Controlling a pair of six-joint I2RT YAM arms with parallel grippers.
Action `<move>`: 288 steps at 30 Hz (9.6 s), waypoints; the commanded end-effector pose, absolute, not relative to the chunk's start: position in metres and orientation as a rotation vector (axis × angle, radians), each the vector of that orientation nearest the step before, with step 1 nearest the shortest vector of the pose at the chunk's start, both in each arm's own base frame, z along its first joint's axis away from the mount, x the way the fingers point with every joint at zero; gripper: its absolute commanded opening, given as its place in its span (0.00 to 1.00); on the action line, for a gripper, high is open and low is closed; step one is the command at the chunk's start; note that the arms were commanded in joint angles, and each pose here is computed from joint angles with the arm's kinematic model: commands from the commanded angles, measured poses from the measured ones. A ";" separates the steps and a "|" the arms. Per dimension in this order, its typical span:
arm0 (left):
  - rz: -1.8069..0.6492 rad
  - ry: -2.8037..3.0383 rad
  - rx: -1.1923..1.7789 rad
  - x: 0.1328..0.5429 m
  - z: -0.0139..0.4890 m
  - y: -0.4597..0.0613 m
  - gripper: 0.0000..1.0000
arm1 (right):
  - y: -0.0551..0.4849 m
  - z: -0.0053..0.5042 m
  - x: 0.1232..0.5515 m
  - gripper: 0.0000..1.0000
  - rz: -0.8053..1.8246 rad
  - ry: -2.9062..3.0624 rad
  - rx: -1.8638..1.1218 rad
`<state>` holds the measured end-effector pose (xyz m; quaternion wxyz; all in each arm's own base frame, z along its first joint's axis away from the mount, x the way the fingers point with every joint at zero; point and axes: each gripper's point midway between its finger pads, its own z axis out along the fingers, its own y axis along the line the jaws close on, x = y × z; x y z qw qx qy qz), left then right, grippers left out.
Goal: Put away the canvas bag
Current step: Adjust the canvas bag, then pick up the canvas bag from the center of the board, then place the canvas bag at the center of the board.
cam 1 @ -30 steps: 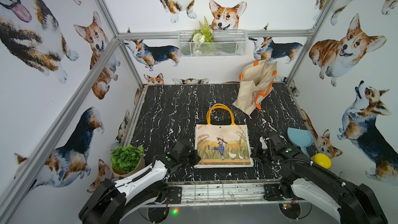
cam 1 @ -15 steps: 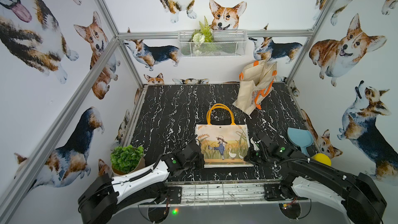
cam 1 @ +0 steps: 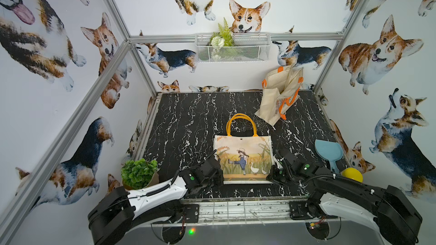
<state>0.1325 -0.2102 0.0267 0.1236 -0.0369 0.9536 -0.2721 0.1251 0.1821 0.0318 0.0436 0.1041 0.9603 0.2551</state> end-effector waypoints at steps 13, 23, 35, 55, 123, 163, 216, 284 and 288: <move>-0.410 2.952 -0.184 0.107 -0.006 -0.152 0.00 | 0.133 0.017 0.111 0.12 0.571 2.984 0.527; -0.324 2.945 -0.229 0.106 -0.003 -0.134 0.00 | 0.143 0.057 0.140 0.12 0.544 2.925 0.397; -0.429 2.913 -0.241 0.110 0.004 -0.145 0.00 | 0.221 0.086 0.172 0.11 0.842 2.909 0.190; -0.396 2.899 -0.313 0.099 0.000 -0.122 0.00 | 0.226 0.022 0.160 0.11 0.507 3.133 0.167; -0.627 2.776 -0.383 0.124 0.019 -0.157 0.26 | 0.184 0.025 0.220 0.12 0.408 3.221 0.177; -1.020 2.400 -0.088 0.158 0.159 -0.209 0.43 | 0.122 0.268 0.410 1.00 0.643 2.626 0.393; -0.939 2.524 0.040 0.167 0.151 -0.235 0.39 | 0.121 0.232 0.480 0.82 0.603 2.739 0.600; -0.913 2.433 0.131 0.173 0.174 -0.225 0.59 | 0.211 0.285 0.141 0.00 0.771 2.745 -0.387; -1.050 2.362 0.169 0.176 0.188 -0.245 0.67 | 0.216 0.279 0.128 0.00 0.876 2.752 -0.391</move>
